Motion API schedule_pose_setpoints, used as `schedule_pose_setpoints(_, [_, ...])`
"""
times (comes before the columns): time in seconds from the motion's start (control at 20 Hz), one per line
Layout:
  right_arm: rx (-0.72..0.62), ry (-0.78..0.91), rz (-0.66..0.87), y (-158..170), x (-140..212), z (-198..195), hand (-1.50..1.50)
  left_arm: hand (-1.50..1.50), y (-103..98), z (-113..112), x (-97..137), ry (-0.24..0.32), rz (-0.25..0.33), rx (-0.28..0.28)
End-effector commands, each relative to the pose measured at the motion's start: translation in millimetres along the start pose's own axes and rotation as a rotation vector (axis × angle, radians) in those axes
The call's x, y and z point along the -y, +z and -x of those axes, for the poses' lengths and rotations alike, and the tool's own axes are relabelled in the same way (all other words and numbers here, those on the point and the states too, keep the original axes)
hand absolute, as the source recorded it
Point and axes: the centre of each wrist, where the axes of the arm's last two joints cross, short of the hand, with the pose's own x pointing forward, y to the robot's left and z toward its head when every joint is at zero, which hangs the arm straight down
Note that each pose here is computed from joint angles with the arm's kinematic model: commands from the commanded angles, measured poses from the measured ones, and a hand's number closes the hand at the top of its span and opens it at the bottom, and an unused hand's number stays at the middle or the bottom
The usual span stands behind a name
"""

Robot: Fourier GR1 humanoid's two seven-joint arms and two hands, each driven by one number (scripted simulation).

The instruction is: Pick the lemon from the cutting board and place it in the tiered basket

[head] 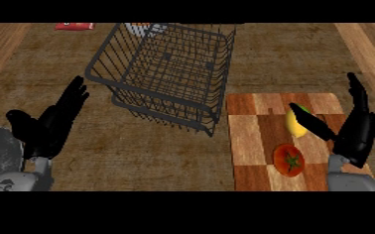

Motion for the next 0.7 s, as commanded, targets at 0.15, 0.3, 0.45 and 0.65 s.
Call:
schedule_pose_setpoints(0.15, [-0.090, 0.488, -0.199, -5, 26, 2, -1.50, 0.00, -1, -6, 0, 0.002, 0.001, -0.017])
schedule_pose_setpoints(0.3, [-0.180, 0.612, -0.406, 4, 15, -13, -1.50, 0.00, 1, -4, 9, 0.013, 0.018, -0.021])
schedule_pose_setpoints(0.45, [-0.244, 0.679, -0.521, 10, 5, -51, -1.50, 0.00, -1, -8, 7, 0.011, 0.023, -0.003])
schedule_pose_setpoints(0.65, [-0.289, 0.696, -0.545, 9, -1, -120, -1.50, 0.00, 2, -6, -4, 0.006, 0.015, -0.003])
